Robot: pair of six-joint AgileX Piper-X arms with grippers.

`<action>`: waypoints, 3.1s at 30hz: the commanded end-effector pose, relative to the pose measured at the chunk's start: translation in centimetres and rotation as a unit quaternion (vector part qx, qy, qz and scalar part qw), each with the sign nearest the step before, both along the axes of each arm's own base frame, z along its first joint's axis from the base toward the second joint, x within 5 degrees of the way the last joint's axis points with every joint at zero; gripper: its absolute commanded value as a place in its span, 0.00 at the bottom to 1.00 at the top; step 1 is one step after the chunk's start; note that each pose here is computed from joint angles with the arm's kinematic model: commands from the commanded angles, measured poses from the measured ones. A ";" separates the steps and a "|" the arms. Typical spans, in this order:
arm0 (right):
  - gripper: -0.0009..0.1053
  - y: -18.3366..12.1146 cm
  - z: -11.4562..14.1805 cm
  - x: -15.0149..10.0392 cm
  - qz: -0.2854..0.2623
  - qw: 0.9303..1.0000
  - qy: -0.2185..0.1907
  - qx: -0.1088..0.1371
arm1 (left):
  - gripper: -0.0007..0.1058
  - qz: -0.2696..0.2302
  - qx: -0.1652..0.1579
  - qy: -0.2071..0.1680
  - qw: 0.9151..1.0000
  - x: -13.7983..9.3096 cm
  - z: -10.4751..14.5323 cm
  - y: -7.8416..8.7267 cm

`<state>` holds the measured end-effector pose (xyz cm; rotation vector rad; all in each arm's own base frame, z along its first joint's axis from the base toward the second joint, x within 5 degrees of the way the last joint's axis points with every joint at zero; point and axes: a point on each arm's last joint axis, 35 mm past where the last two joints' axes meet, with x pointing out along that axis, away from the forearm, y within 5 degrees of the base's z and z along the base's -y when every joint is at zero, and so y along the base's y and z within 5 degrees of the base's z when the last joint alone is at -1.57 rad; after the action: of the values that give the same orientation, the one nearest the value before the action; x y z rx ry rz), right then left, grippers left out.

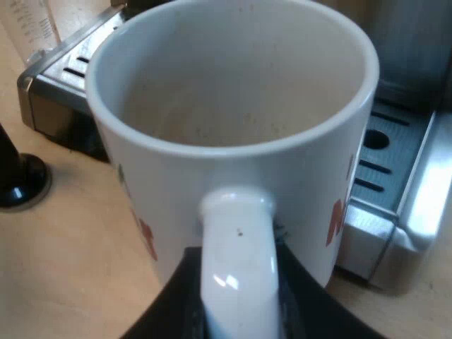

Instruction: Place mug into machine

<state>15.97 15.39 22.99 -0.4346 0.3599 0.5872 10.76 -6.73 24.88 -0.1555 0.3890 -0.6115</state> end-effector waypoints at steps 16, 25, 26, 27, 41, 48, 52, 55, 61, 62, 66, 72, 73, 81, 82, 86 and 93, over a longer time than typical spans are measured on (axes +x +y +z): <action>0.01 4.2 -0.8 3.7 0.010 0.998 -0.030 0.059 | 0.63 -0.015 -0.022 -0.018 0.999 0.6 0.6 1.1; 0.01 6.1 -0.8 5.6 0.012 0.998 -0.028 0.050 | 0.63 -0.018 -0.023 -0.018 0.999 0.6 0.6 1.1; 0.01 6.4 -0.9 5.9 0.012 0.998 -0.026 0.048 | 0.63 -0.018 -0.023 -0.018 0.999 0.6 0.6 1.1; 0.01 6.7 -1.0 6.2 0.012 0.998 -0.026 0.048 | 0.63 -0.018 -0.023 -0.018 0.999 0.6 0.6 1.1; 0.01 9.0 -2.4 8.4 0.008 0.998 -0.030 0.048 | 0.63 -0.032 -0.027 -0.016 0.999 0.6 0.6 1.0; 0.01 9.3 -2.8 8.7 0.004 0.998 -0.033 0.049 | 0.63 -0.032 -0.027 -0.016 0.999 0.6 0.6 1.0; 0.01 9.5 -3.0 9.0 -0.006 0.998 -0.035 0.045 | 0.63 -0.032 -0.027 -0.016 0.999 0.6 0.6 1.0; 0.01 10.0 -3.2 9.5 -0.006 0.998 -0.034 0.044 | 0.63 -0.032 -0.027 -0.016 0.999 0.6 0.6 1.0; 0.01 10.8 -3.1 10.4 -0.016 0.998 -0.041 0.047 | 0.63 -0.032 -0.027 -0.016 0.999 0.6 0.6 1.0; 0.01 11.0 -3.2 10.6 -0.018 0.998 -0.043 0.047 | 0.63 -0.033 -0.027 -0.016 0.999 0.5 0.6 1.0; 0.01 11.6 -3.4 11.2 -0.024 0.998 -0.044 0.047 | 0.63 -0.035 -0.027 -0.014 0.999 0.5 0.6 1.0; 0.01 12.4 -3.7 12.0 -0.027 0.998 -0.044 0.046 | 0.63 -0.036 -0.027 -0.013 0.999 0.5 0.5 1.0; 0.01 12.5 -3.7 12.0 -0.029 0.997 -0.045 0.047 | 0.63 -0.036 -0.027 -0.013 0.999 0.5 0.5 1.0; 0.01 13.2 -3.7 12.9 -0.044 0.996 -0.055 0.047 | 0.63 -0.036 -0.027 -0.013 0.999 0.5 0.5 1.0; 0.01 13.3 -3.6 13.0 -0.045 0.996 -0.055 0.049 | 0.63 -0.036 -0.027 -0.013 0.999 0.5 0.5 1.0; 0.01 13.4 -3.8 13.1 -0.049 0.996 -0.049 0.056 | 0.63 -0.036 -0.027 -0.013 0.999 0.5 0.5 1.0; 0.01 13.4 -3.8 13.1 -0.049 0.996 -0.049 0.056 | 0.63 -0.036 -0.027 -0.013 0.999 0.5 0.5 1.0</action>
<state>28.76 28.33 17.49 -0.3724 0.3209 0.4907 11.30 -5.73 25.26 -0.1870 0.3632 -0.6853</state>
